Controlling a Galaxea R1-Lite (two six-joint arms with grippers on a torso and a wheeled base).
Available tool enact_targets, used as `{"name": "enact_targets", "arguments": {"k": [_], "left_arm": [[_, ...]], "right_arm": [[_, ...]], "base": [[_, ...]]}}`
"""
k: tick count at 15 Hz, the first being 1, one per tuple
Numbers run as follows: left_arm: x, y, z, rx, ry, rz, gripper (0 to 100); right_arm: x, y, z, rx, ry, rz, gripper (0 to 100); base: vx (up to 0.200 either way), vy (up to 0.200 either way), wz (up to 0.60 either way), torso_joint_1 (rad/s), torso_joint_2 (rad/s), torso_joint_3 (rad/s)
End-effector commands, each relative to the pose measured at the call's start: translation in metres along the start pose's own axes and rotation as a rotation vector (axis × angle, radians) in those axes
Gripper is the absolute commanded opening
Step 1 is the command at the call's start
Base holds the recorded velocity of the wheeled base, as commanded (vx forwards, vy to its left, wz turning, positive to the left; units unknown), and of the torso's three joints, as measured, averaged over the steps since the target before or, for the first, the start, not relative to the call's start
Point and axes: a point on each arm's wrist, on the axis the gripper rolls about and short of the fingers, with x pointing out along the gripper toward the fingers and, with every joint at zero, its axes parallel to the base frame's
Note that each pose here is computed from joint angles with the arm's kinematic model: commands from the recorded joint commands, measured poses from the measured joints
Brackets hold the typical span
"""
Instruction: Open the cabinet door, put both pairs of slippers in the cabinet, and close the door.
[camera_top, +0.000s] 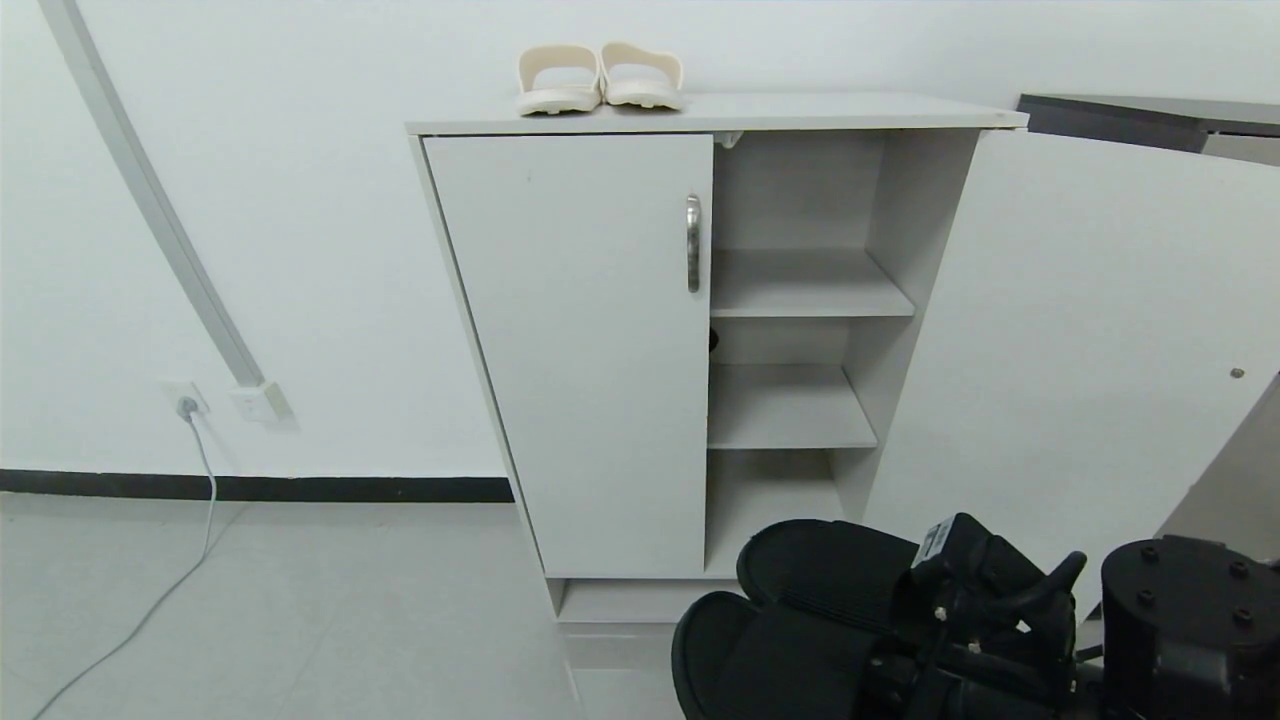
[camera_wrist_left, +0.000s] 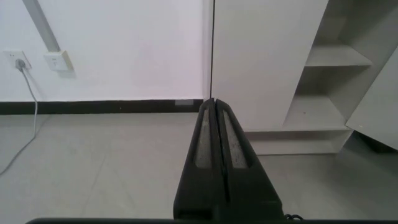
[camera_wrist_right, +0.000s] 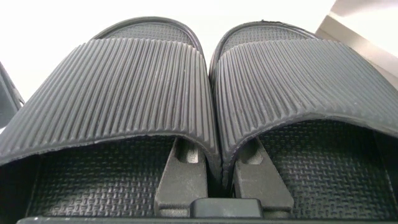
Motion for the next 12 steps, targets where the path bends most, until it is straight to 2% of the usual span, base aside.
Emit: {"name": "enact_targets", "arguments": {"k": [1, 4, 6, 10, 12], "left_arm": [[0.000, 0.000, -0.001, -0.001, -0.001, 0.000, 0], [0.000, 0.000, -0.001, -0.015, -0.001, 0.000, 0], [0.000, 0.000, -0.001, -0.016, -0.001, 0.000, 0], [0.000, 0.000, -0.001, -0.018, -0.001, 0.000, 0], [0.000, 0.000, -0.001, -0.018, -0.001, 0.000, 0]], "right_arm": [[0.005, 0.000, 0.000, 0.004, 0.007, -0.013, 0], [0.021, -0.002, -0.001, 0.061, 0.025, -0.128, 0], [0.051, -0.006, 0.018, 0.181, -0.055, -0.259, 0], [0.103, -0.012, 0.032, 0.211, -0.125, -0.601, 0], [0.121, -0.012, 0.038, 0.221, -0.162, -0.709, 0]], "base": [[0.000, 0.000, 0.00, 0.000, 0.00, 0.000], [0.000, 0.000, 0.00, 0.000, 0.00, 0.000], [0.000, 0.000, 0.00, 0.000, 0.00, 0.000], [0.000, 0.000, 0.00, 0.000, 0.00, 0.000], [0.000, 0.000, 0.00, 0.000, 0.00, 0.000]]}}
